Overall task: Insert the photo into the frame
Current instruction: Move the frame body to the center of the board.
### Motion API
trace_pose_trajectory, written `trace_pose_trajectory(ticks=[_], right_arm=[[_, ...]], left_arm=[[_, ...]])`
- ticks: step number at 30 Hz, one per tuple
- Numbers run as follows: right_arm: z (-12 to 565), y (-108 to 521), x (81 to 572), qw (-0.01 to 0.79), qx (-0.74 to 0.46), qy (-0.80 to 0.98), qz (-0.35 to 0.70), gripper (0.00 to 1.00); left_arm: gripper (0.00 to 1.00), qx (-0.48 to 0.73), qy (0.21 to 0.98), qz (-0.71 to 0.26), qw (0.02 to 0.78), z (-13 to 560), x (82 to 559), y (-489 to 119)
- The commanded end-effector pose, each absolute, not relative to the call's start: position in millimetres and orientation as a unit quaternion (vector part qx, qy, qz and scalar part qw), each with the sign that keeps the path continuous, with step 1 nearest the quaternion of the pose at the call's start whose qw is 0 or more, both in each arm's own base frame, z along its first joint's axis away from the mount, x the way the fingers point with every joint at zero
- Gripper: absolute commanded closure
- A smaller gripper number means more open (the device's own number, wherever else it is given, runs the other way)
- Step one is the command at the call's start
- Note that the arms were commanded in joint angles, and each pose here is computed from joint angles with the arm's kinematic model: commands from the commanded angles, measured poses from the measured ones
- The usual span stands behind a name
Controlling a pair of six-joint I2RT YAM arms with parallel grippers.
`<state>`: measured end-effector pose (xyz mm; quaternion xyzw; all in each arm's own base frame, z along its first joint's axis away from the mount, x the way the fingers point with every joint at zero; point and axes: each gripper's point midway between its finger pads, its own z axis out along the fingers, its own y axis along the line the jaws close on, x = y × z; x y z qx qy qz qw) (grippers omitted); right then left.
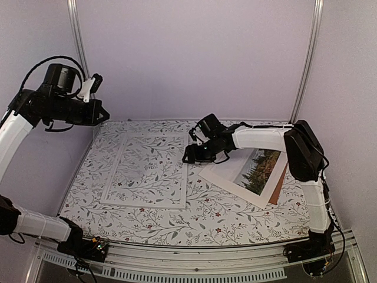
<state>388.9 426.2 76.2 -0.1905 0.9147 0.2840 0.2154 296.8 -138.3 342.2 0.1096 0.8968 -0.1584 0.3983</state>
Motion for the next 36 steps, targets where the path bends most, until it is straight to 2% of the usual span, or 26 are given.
trace_pose_trajectory(ticks=[1,10,20,28,36], right_arm=[[45.6,430.3,391.5,0.209,-0.171,0.937,0.221,0.31],[4.8,429.9,385.9,0.192,-0.171,0.954,0.156,0.37],[-1.7,387.6,385.2,0.197,-0.163,0.965,0.058,0.61],[-0.3,352.9,368.8,0.182,-0.149,0.971,0.037,0.70],[10.5,325.2,352.0,0.181,-0.137,0.974,0.029,0.73]], left_arm=[[1.00,0.107,0.883,-0.138,0.436,366.5,293.8,-126.0],[1.00,0.123,0.858,-0.153,0.476,394.3,294.1,-130.6],[1.00,0.137,0.849,-0.183,0.476,391.0,298.9,-144.7],[1.00,0.139,0.848,-0.198,0.472,388.4,302.4,-151.4],[1.00,0.138,0.847,-0.218,0.465,382.6,303.3,-159.0]])
